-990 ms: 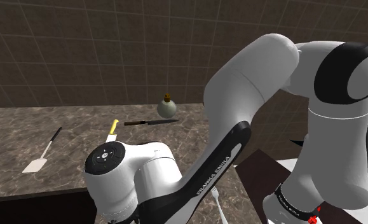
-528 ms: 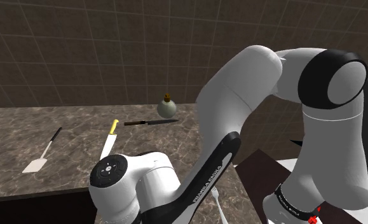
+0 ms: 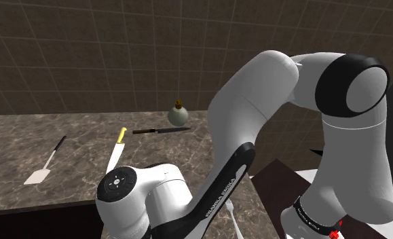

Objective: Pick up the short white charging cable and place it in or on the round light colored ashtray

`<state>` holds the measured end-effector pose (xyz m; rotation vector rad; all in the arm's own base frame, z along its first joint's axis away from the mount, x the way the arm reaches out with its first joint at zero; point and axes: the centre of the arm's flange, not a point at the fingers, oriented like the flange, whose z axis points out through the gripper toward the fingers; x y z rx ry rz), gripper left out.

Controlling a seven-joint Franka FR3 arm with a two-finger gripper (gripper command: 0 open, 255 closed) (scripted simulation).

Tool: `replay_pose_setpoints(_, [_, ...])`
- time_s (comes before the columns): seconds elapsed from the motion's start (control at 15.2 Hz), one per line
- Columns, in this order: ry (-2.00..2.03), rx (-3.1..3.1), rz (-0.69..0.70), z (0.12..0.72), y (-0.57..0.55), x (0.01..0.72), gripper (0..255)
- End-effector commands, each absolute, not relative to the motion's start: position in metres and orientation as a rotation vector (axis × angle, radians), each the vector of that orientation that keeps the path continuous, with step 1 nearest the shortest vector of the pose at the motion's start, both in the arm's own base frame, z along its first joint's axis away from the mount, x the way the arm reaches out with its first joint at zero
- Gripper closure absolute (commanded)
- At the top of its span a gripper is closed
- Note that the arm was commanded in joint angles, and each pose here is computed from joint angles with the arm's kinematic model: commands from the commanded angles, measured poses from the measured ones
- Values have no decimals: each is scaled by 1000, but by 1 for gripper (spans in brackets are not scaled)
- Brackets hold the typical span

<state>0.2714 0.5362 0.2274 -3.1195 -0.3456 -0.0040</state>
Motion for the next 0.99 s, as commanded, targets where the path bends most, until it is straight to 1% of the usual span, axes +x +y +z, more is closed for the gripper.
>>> replay_pose_setpoints(0.0, [-345,-3122,0,225,535,272,0])
replay_pose_setpoints(0.33, [-345,-3122,0,225,535,271,0])
replay_pose_setpoints(0.59, [-345,-3122,0,275,535,271,0])
replay_pose_setpoints(0.92, [-345,-3122,0,275,535,271,0])
